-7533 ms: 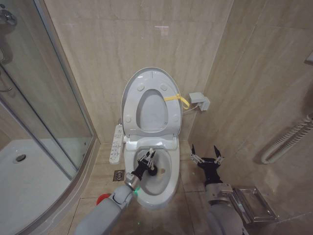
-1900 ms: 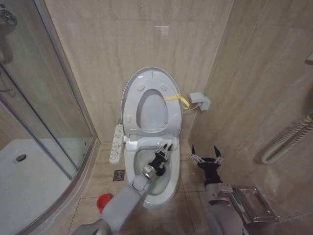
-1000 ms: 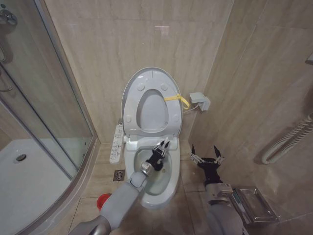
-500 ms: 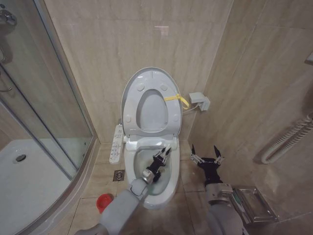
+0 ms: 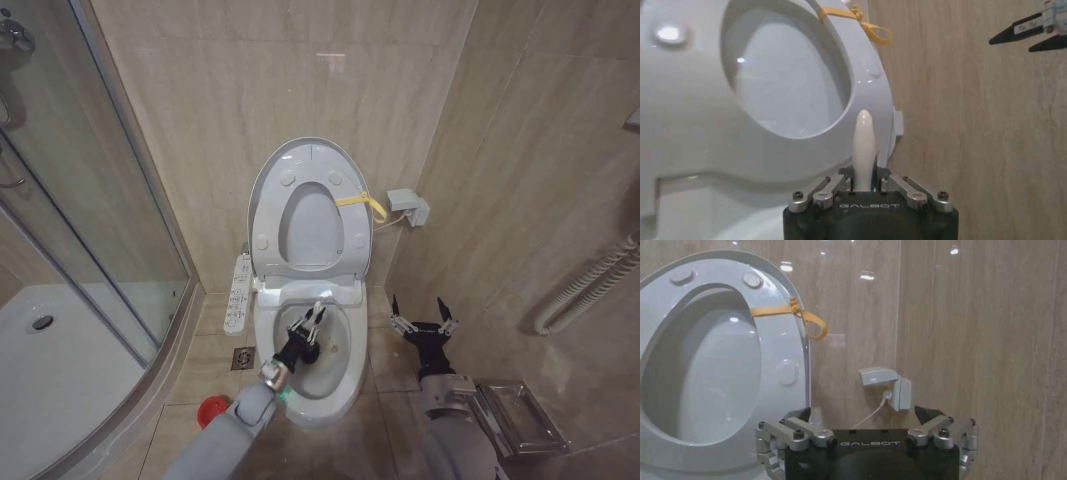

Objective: Open the toilet lid, clean the toilet bowl with a toilet brush, close the toilet lid, and flush.

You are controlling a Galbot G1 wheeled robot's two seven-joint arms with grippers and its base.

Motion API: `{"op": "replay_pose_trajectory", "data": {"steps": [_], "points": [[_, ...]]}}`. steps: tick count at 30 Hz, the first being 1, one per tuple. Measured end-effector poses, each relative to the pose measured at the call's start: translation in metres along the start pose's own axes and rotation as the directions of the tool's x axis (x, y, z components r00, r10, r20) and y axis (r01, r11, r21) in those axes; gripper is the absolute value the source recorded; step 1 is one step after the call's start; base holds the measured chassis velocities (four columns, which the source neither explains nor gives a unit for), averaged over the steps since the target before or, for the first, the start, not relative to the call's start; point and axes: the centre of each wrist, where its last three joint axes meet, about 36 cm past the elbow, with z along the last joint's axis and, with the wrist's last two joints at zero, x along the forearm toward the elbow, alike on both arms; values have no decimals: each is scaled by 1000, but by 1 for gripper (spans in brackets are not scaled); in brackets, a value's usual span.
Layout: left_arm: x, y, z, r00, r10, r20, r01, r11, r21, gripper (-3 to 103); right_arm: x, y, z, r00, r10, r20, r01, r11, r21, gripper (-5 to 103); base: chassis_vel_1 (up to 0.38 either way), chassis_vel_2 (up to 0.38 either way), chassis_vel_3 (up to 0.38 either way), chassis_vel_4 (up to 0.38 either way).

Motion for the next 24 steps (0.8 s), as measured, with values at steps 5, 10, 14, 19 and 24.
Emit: {"op": "replay_pose_trajectory", "data": {"steps": [5, 10, 14, 19, 24], "points": [[19, 6, -5, 1000, -10, -18, 10, 1000, 1, 20, 0, 0, 0, 1000, 0, 0, 0, 1000, 0, 100, 0, 0, 0, 0], [32, 10, -9, 999, -17, -39, 16, 1000, -5, 20, 0, 0, 0, 1000, 0, 0, 0, 1000, 0, 100, 0, 0, 0, 0], [47, 12, -15, 998, -15, -56, 15, 1000, -7, 20, 0, 0, 0, 1000, 0, 0, 0, 1000, 0, 100, 0, 0, 0, 0], [62, 16, -18, 998, -22, -66, 21, 1000, -14, 20, 0, 0, 0, 1000, 0, 0, 0, 1000, 0, 100, 0, 0, 0, 0], [66, 26, -18, 998, -57, -10, 57, 998, -34, 20, 0, 0, 0, 1000, 0, 0, 0, 1000, 0, 100, 0, 0, 0, 0]]}}
